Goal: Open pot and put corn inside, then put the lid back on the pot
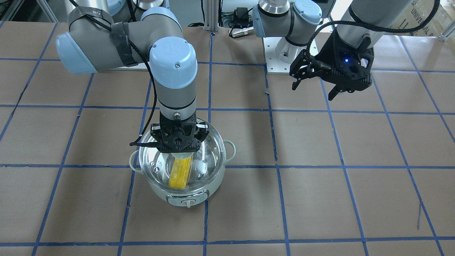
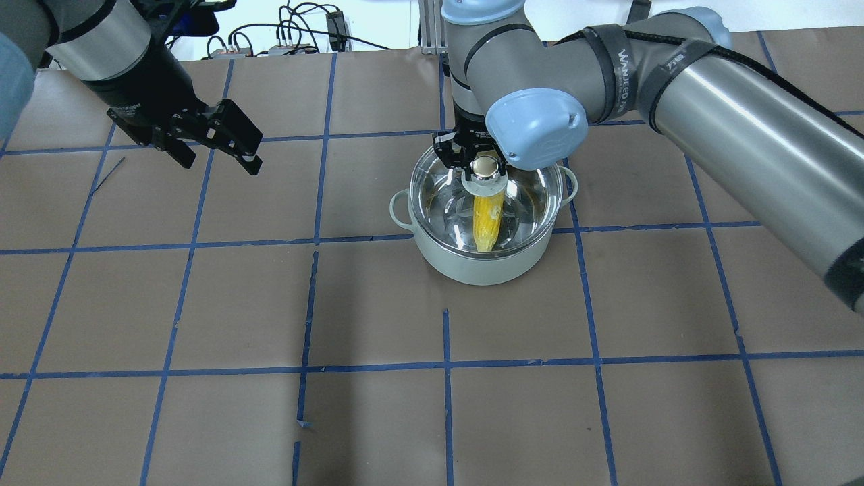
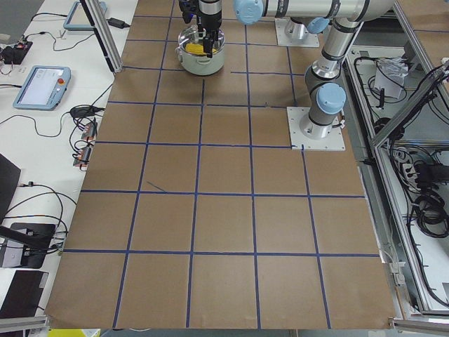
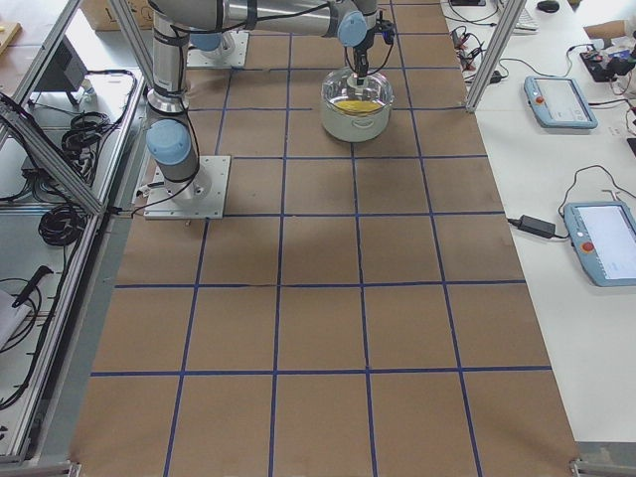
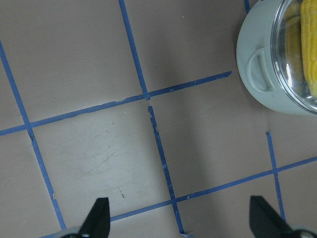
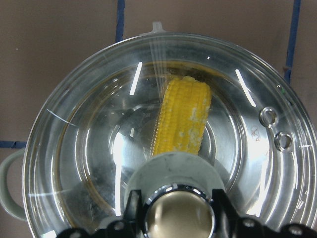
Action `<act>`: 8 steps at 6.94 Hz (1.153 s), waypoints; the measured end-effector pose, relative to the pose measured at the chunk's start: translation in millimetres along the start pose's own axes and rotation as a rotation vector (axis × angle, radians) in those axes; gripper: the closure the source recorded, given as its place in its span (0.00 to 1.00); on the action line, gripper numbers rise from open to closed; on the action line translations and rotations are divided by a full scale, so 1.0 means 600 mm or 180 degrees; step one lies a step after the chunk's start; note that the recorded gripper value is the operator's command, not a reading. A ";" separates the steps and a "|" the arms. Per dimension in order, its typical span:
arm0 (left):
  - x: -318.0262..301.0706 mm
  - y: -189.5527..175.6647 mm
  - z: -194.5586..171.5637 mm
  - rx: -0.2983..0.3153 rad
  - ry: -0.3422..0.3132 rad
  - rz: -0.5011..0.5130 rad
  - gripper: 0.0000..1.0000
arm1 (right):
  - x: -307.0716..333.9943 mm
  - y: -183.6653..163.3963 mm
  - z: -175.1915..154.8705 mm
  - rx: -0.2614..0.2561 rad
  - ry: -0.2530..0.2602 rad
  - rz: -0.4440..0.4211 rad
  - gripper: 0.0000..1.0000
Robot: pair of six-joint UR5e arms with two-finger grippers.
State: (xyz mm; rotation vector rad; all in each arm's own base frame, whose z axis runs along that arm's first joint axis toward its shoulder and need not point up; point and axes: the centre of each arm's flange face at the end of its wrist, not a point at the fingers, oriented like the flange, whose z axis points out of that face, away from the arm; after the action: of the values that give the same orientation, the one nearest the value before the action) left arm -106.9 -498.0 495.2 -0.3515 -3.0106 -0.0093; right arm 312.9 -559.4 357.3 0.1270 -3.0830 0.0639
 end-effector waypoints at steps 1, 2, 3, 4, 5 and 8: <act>0.000 0.000 0.000 0.0001 0.0002 0.0000 0.00 | 0.000 0.000 0.000 0.0000 -0.0002 -0.0012 0.06; 0.000 0.000 0.000 0.0001 0.0003 0.0000 0.00 | -0.001 -0.001 0.000 -0.0001 -0.0008 -0.0036 0.01; 0.000 0.000 0.000 0.0001 0.0003 0.0000 0.00 | -0.001 -0.001 0.000 -0.0001 -0.0012 -0.0050 0.01; 0.000 0.000 0.000 0.0000 0.0004 -0.0001 0.00 | -0.001 -0.001 0.000 0.0001 -0.0014 -0.0057 0.00; -0.001 -0.001 0.001 -0.0002 0.0004 -0.0003 0.00 | 0.005 -0.006 -0.004 0.0017 -0.0018 -0.0051 0.00; 0.000 0.000 0.002 -0.0005 0.0005 -0.0001 0.00 | 0.083 -0.038 -0.057 0.0203 -0.0034 0.0007 0.00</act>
State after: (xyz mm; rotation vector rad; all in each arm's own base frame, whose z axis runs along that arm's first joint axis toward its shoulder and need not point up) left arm -107.0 -498.1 494.3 -0.3510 -3.0092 -0.0118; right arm 267.2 -584.8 395.0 0.1270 -3.0926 0.1623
